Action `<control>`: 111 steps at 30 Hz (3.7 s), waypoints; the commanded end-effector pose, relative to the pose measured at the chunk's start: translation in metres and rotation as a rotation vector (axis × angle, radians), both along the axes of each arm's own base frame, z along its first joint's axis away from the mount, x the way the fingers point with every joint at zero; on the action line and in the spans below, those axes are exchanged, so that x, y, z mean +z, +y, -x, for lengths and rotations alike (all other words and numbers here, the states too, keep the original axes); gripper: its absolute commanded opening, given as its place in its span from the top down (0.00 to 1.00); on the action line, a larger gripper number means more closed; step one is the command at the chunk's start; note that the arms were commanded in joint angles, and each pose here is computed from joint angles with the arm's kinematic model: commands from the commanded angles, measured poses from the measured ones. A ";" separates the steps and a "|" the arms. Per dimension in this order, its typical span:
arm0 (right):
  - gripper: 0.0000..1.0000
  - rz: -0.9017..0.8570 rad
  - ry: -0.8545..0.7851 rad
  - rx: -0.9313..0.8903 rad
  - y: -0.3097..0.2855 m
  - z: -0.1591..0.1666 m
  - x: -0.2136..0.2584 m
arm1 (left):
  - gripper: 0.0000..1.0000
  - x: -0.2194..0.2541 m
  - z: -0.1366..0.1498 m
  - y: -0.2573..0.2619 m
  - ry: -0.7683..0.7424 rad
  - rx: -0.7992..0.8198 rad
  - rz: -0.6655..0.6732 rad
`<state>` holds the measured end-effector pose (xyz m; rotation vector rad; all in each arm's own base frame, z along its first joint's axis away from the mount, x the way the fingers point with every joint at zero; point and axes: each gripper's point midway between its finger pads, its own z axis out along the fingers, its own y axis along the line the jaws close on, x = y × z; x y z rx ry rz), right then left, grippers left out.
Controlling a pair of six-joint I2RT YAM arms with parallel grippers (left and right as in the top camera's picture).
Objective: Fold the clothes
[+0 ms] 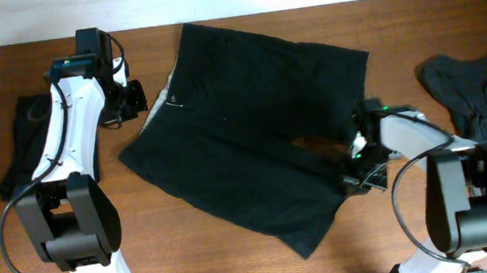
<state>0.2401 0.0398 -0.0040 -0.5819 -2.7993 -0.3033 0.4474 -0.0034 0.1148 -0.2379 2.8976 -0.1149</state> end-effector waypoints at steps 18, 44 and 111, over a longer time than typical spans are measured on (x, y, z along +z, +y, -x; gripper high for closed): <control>0.96 -0.023 -0.277 0.082 -0.041 -0.100 0.079 | 0.99 -0.002 0.015 -0.010 0.060 -0.003 0.055; 0.96 -0.015 -0.098 0.254 0.025 -0.009 -0.018 | 0.96 -0.004 0.015 -0.008 0.061 -0.001 0.048; 0.96 0.003 -0.059 0.084 -0.009 -0.028 0.010 | 0.99 -0.050 0.077 -0.049 0.260 -0.091 0.065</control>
